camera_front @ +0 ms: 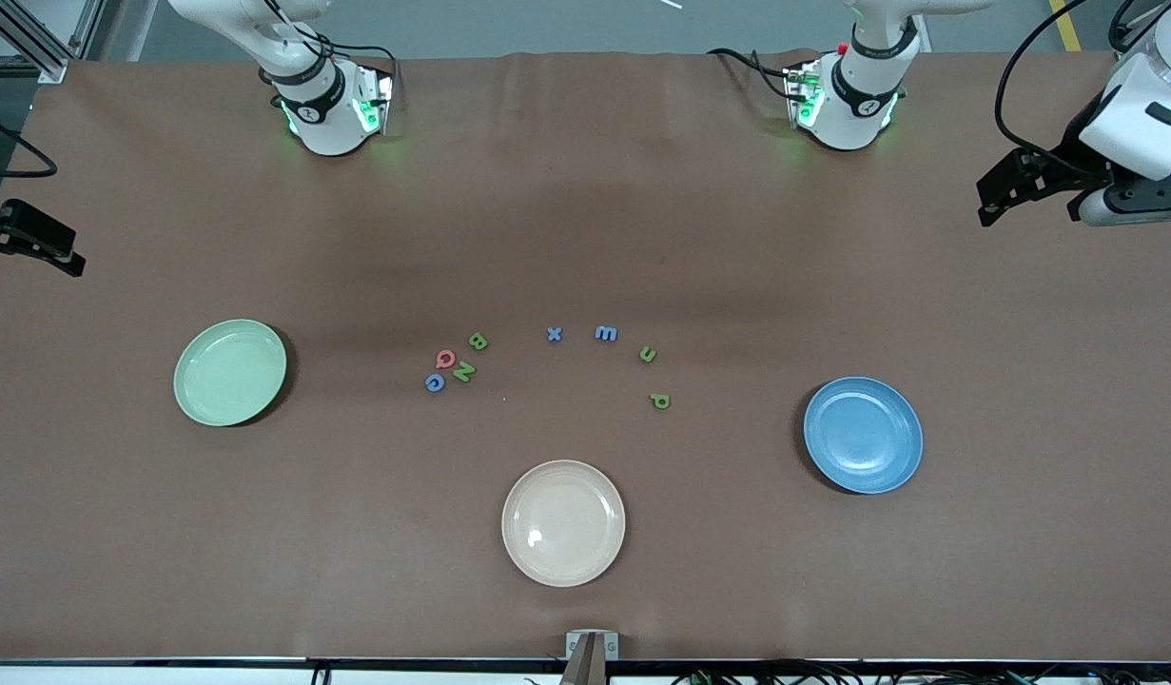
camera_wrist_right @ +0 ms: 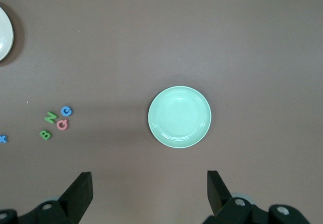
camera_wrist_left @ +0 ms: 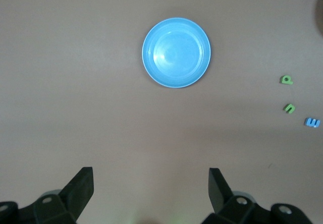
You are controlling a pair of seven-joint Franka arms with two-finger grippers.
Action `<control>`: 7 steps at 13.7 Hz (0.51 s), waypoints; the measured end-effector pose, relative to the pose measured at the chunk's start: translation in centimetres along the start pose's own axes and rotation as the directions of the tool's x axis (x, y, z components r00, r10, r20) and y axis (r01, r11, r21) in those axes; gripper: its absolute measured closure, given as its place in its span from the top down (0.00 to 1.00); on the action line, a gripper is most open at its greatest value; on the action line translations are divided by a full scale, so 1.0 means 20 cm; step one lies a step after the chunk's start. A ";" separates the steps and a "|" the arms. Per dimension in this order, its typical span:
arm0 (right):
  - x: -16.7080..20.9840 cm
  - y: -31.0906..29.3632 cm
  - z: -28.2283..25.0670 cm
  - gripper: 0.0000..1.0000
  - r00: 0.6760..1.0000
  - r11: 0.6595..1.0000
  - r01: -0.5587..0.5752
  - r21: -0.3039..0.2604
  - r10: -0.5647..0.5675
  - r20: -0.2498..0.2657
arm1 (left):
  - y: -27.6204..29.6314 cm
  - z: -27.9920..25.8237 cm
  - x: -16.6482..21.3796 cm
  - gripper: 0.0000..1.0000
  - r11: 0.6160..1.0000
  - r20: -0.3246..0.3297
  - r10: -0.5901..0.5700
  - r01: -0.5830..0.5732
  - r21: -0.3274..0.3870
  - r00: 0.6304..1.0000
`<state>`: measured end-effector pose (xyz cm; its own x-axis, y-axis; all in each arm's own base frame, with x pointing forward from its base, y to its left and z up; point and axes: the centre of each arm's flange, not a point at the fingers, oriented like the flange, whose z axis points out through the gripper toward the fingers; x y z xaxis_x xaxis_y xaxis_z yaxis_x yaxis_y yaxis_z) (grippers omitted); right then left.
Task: Sort upper and lower case letters into plates
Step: 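Move both grippers out from rest toward the foam letters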
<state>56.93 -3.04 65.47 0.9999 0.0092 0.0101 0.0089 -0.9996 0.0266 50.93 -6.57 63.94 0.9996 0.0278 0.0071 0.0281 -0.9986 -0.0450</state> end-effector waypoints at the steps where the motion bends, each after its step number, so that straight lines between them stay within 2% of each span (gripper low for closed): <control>1: 0.00 0.00 0.01 1.00 1.000 1.000 0.000 0.001 0.000 0.009 | 0.00 0.00 0.00 1.00 1.000 0.004 0.002 -0.002 0.001 1.000; 7: 0.00 -0.01 0.06 1.00 0.999 1.000 0.002 0.004 -0.002 0.035 | -0.04 0.03 0.04 1.00 1.000 0.015 -0.001 0.001 -0.002 1.000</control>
<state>56.87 -2.95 64.17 0.9996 0.0104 -0.0247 0.0109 -0.9997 0.0231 51.75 -5.80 63.42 0.9995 0.0290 -0.0081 0.0286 -0.9987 -0.0432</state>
